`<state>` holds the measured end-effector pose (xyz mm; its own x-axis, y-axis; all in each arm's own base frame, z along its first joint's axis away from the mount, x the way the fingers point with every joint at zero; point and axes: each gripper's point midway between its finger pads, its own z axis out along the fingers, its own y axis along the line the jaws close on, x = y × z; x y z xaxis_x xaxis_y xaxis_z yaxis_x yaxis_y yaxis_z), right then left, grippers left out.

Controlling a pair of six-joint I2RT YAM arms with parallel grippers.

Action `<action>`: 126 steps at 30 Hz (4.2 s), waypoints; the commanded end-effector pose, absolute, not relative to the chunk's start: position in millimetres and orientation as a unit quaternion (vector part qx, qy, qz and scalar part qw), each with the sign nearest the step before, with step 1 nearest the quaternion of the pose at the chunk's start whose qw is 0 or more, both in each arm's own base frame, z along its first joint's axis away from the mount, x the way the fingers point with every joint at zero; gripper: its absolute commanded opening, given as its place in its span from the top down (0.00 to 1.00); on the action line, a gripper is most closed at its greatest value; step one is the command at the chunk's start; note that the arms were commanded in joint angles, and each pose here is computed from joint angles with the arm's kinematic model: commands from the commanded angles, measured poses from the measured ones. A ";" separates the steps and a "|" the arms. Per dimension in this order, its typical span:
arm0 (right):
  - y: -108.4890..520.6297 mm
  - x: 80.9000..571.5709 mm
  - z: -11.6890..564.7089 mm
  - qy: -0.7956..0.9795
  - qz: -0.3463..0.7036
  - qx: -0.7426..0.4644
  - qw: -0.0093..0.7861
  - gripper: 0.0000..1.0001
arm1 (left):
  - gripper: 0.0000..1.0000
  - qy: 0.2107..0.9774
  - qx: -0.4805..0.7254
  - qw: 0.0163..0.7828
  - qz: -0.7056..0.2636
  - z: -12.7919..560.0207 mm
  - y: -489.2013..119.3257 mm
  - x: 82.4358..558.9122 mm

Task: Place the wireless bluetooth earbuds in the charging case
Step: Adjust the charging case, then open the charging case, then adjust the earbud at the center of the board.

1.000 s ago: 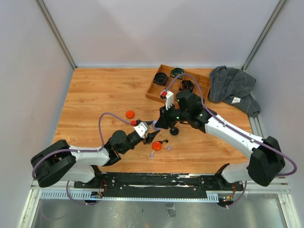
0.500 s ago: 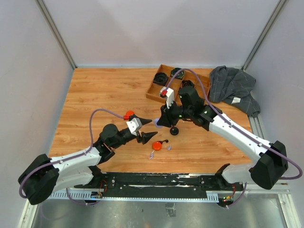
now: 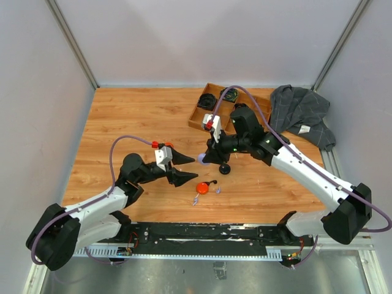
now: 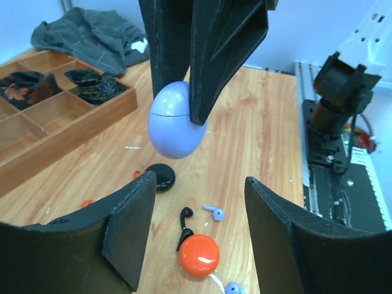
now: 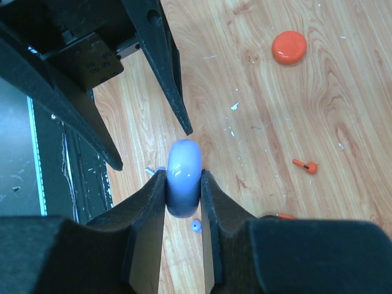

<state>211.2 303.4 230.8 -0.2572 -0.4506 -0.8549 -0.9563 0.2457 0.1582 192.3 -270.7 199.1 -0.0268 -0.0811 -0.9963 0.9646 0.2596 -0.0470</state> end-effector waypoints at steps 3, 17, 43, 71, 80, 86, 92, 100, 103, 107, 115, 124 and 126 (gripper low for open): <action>312.9 202.3 241.3 0.653 0.369 -0.558 0.355 0.92 | 0.38 0.500 0.421 0.555 -0.514 229.0 -274.0 181.4; 324.4 187.1 242.6 0.613 0.380 -0.606 0.336 0.91 | 0.54 0.484 0.440 0.512 -0.556 228.1 -281.3 171.6; 333.2 178.6 249.2 0.591 0.403 -0.613 0.335 0.92 | 0.67 0.495 0.415 0.516 -0.563 219.9 -283.0 179.3; 327.6 195.7 258.7 0.610 0.360 -0.594 0.382 0.53 | 1.00 0.447 0.429 0.576 -0.533 224.8 -267.1 160.4; 322.7 205.7 274.6 0.618 0.340 -0.570 0.422 0.48 | 1.00 0.449 0.437 0.588 -0.511 219.0 -264.0 161.8; 319.9 212.9 277.9 0.632 0.327 -0.552 0.434 0.44 | 1.00 0.455 0.431 0.592 -0.507 216.2 -263.5 165.2; 310.5 218.5 273.7 0.666 0.308 -0.521 0.436 0.41 | 1.00 0.489 0.381 0.620 -0.482 212.4 -256.7 184.3; 271.9 219.8 221.9 0.779 0.247 -0.429 0.385 0.39 | 1.00 0.548 0.288 0.651 -0.440 202.2 -238.7 214.2; 259.3 212.4 194.6 0.806 0.226 -0.415 0.357 0.40 | 1.00 0.559 0.272 0.653 -0.433 195.8 -232.7 214.0; 254.1 198.4 160.5 0.830 0.208 -0.408 0.318 0.40 | 1.00 0.575 0.248 0.660 -0.416 187.1 -222.5 217.0; 247.6 180.0 98.0 0.860 0.150 -0.422 0.245 0.42 | 1.00 0.594 0.227 0.664 -0.392 172.4 -211.9 221.0; 255.5 166.6 58.5 0.851 0.137 -0.472 0.184 0.44 | 1.00 0.606 0.214 0.669 -0.374 167.6 -205.7 226.4; 258.1 164.1 50.6 0.850 0.139 -0.479 0.171 0.45 | 1.00 0.606 0.211 0.671 -0.371 167.8 -204.3 227.4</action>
